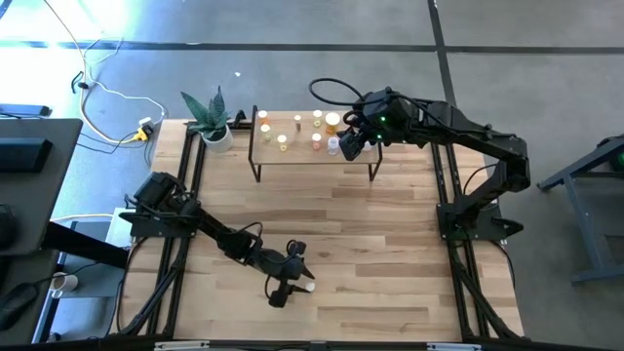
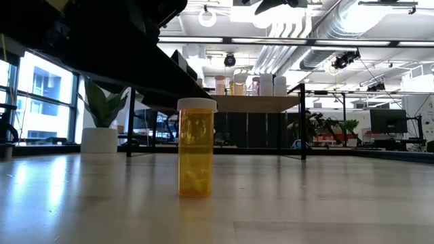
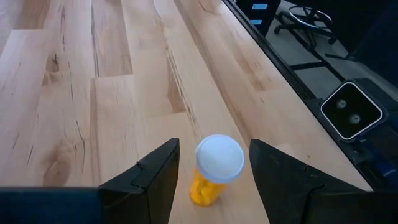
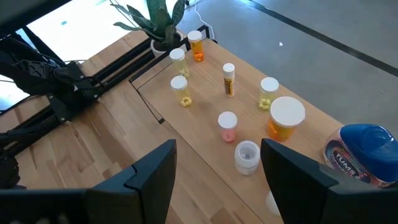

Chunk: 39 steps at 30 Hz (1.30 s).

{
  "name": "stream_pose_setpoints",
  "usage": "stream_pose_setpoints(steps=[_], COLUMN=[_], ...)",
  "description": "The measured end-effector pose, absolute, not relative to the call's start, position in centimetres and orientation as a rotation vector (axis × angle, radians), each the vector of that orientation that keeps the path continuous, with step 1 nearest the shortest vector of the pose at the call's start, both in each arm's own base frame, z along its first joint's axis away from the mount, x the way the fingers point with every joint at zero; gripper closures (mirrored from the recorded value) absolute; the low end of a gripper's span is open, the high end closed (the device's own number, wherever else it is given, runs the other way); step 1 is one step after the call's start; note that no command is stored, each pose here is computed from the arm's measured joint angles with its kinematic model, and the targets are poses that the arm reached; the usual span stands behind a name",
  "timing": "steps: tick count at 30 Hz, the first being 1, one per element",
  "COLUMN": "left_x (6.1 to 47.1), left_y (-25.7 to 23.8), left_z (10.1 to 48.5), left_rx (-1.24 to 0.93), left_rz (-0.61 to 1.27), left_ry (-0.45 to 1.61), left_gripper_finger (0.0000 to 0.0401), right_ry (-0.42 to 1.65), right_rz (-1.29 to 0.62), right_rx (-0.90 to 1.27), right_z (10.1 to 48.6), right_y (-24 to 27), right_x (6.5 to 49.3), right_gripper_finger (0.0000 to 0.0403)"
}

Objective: Pick and place medicine bottles onto shelf by color
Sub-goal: Put the small orange pill bottle on the shelf

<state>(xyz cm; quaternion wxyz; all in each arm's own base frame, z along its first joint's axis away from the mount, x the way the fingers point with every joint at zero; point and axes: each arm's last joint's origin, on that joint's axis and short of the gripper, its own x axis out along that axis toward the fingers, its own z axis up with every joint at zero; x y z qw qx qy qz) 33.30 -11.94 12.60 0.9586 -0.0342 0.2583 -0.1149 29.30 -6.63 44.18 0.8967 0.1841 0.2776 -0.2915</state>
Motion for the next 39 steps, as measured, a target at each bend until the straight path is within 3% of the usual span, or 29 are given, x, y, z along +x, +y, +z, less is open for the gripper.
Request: stream_pose_setpoints(steps=[20,32,39], left_x=[35.6,35.5,35.6], left_y=[-13.1,-13.3,-13.4], left_z=[10.2,10.3,10.5], left_rx=[-0.1,-0.158,-0.211], left_rz=[-0.199,-0.215,-0.223], left_ry=[0.583,0.605,0.589], left_gripper_finger=[0.0218,0.0303,0.0311], right_ry=[0.573,0.577,0.581], right_rz=[-0.635,-0.633,-0.63], right_rx=[0.376,0.369,0.358], right_z=[44.2,44.1,44.1], right_y=[-6.7,-6.7,-6.7], right_x=[29.2,29.2,29.2], right_gripper_finger=[0.0179,0.0179,0.0179])
